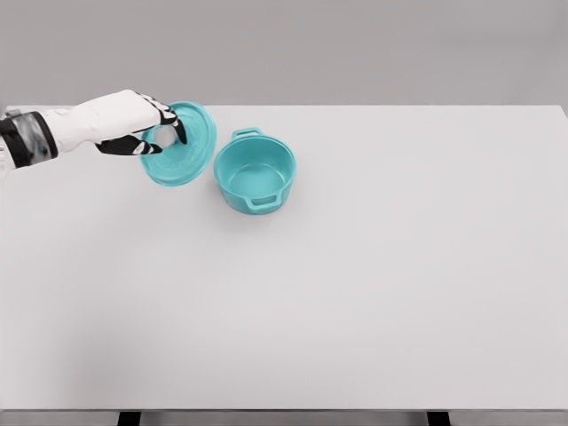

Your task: Cover the pot with left arm

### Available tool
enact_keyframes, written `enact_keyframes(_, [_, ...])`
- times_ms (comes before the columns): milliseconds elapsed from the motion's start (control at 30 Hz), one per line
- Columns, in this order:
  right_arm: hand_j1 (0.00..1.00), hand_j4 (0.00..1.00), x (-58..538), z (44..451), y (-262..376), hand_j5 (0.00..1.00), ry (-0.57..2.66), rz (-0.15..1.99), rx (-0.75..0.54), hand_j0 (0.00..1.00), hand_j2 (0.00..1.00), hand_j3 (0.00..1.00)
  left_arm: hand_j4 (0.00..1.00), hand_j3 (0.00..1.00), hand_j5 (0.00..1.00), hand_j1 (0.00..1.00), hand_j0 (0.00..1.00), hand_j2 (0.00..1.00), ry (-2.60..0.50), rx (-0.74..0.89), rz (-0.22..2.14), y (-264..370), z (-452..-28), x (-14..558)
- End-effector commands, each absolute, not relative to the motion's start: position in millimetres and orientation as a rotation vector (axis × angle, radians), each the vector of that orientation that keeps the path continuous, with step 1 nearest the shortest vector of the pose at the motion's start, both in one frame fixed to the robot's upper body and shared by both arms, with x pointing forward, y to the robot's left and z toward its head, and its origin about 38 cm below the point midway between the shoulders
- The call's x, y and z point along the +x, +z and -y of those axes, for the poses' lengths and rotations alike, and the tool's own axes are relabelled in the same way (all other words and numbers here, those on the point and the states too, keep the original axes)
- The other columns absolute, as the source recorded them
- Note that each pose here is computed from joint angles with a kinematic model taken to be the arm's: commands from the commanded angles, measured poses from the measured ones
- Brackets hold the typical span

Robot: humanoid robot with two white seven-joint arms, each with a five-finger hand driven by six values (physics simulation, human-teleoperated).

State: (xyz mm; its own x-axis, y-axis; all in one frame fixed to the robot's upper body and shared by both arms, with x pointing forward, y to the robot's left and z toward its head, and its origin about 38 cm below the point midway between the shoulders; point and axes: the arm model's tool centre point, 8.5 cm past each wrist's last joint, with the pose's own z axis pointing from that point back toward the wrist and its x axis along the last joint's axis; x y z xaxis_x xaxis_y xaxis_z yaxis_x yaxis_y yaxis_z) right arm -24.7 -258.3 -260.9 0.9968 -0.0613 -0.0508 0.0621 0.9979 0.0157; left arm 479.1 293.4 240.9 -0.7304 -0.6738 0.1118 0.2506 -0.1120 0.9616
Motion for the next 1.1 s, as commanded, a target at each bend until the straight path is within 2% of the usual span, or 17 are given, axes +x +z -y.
enact_keyframes(0, [1.0,1.0,-24.9,258.1,-260.9,1.0,-0.062,-0.051,0.018,1.0,1.0,1.0,0.55,0.55,0.55,0.55,0.55,0.55,-1.894,0.466,1.548,240.3,-289.9,479.7])
enact_keyframes(1067, [1.0,1.0,-24.8,258.1,-260.9,1.0,-0.062,-0.051,0.018,1.0,1.0,1.0,0.55,0.55,0.55,0.55,0.55,0.55,-1.884,0.386,1.634,233.0,-246.4,484.3])
